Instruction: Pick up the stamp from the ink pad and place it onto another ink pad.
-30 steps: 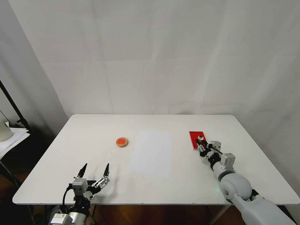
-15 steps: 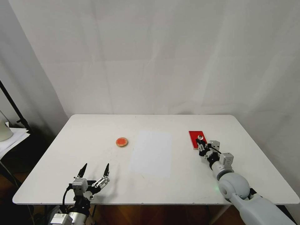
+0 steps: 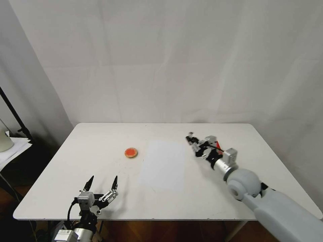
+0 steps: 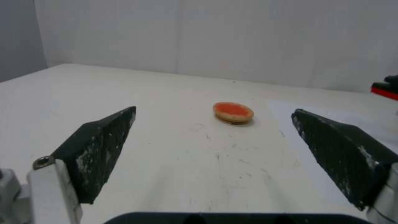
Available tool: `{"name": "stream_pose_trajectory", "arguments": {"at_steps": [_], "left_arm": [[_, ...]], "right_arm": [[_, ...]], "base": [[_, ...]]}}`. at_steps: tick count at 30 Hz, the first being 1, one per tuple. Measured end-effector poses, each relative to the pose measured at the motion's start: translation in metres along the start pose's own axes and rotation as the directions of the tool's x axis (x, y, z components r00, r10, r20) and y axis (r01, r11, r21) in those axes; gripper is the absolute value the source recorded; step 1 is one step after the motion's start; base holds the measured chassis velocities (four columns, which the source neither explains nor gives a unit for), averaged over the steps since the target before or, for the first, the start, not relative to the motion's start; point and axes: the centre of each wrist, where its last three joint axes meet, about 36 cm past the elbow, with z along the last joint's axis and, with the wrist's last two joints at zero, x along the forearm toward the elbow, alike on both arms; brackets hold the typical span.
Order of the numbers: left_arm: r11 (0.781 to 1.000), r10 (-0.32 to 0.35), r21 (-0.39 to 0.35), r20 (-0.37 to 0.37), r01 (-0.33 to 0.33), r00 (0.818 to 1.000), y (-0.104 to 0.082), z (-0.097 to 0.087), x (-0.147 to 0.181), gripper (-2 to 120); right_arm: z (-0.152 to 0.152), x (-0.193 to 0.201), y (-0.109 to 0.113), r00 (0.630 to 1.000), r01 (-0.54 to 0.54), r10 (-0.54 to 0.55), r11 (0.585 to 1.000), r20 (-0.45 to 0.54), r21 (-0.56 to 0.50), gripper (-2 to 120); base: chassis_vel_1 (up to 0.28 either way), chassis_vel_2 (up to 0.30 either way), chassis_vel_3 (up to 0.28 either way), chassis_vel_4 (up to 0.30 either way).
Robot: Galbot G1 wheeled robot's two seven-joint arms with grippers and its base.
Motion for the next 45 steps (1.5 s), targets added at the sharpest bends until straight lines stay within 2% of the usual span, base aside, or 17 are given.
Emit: {"name": "stream_pose_trajectory", "arguments": {"at_steps": [3, 7, 20, 24, 28, 31, 34, 37, 38, 41, 45], "left_arm": [[1.0, 0.0, 0.0, 0.0, 0.0, 1.0, 0.0, 0.0, 0.0, 100], [1.0, 0.0, 0.0, 0.0, 0.0, 1.0, 0.0, 0.0, 0.0, 100], [1.0, 0.0, 0.0, 0.0, 0.0, 1.0, 0.0, 0.0, 0.0, 100], [1.0, 0.0, 0.0, 0.0, 0.0, 1.0, 0.0, 0.0, 0.0, 100], [1.0, 0.0, 0.0, 0.0, 0.0, 1.0, 0.0, 0.0, 0.0, 100], [1.0, 0.0, 0.0, 0.0, 0.0, 1.0, 0.0, 0.0, 0.0, 100], [1.0, 0.0, 0.0, 0.0, 0.0, 1.0, 0.0, 0.0, 0.0, 100], [1.0, 0.0, 0.0, 0.0, 0.0, 1.0, 0.0, 0.0, 0.0, 100], [1.0, 0.0, 0.0, 0.0, 0.0, 1.0, 0.0, 0.0, 0.0, 100], [1.0, 0.0, 0.0, 0.0, 0.0, 1.0, 0.0, 0.0, 0.0, 100], [1.0, 0.0, 0.0, 0.0, 0.0, 1.0, 0.0, 0.0, 0.0, 100]], "right_arm": [[0.013, -0.019, 0.011, 0.999, 0.017, -0.016, 1.0, -0.044, 0.02, 9], [0.02, -0.03, 0.013, 0.997, 0.001, 0.002, 1.0, -0.077, 0.028, 9], [0.035, -0.034, 0.017, 0.991, -0.011, 0.013, 1.0, -0.132, 0.015, 9], [0.034, -0.034, 0.016, 0.991, -0.012, 0.014, 1.0, -0.133, 0.016, 9], [0.011, -0.039, 0.017, 0.996, 0.009, -0.009, 1.0, -0.088, 0.009, 9], [-0.02, -0.052, 0.027, 0.997, 0.069, -0.068, 0.997, -0.042, 0.027, 9], [-0.032, -0.065, 0.037, 0.994, 0.11, -0.108, 0.993, -0.03, 0.049, 9], [-0.034, -0.091, 0.056, 0.987, 0.158, -0.156, 0.985, -0.037, 0.069, 9], [-0.034, -0.091, 0.056, 0.987, 0.158, -0.156, 0.985, -0.037, 0.069, 9], [-0.033, -0.123, 0.078, 0.981, 0.193, -0.189, 0.978, -0.05, 0.082, 9], [-0.029, -0.146, 0.092, 0.98, 0.196, -0.191, 0.976, -0.059, 0.092, 9]], "base": [[0.0, 0.0, 0.0, 0.0], [0.0, 0.0, 0.0, 0.0], [0.0, 0.0, 0.0, 0.0], [0.0, 0.0, 0.0, 0.0], [0.0, 0.0, 0.0, 0.0], [0.0, 0.0, 0.0, 0.0], [0.0, 0.0, 0.0, 0.0], [0.0, 0.0, 0.0, 0.0], [0.0, 0.0, 0.0, 0.0], [0.0, 0.0, 0.0, 0.0], [0.0, 0.0, 0.0, 0.0]]}}
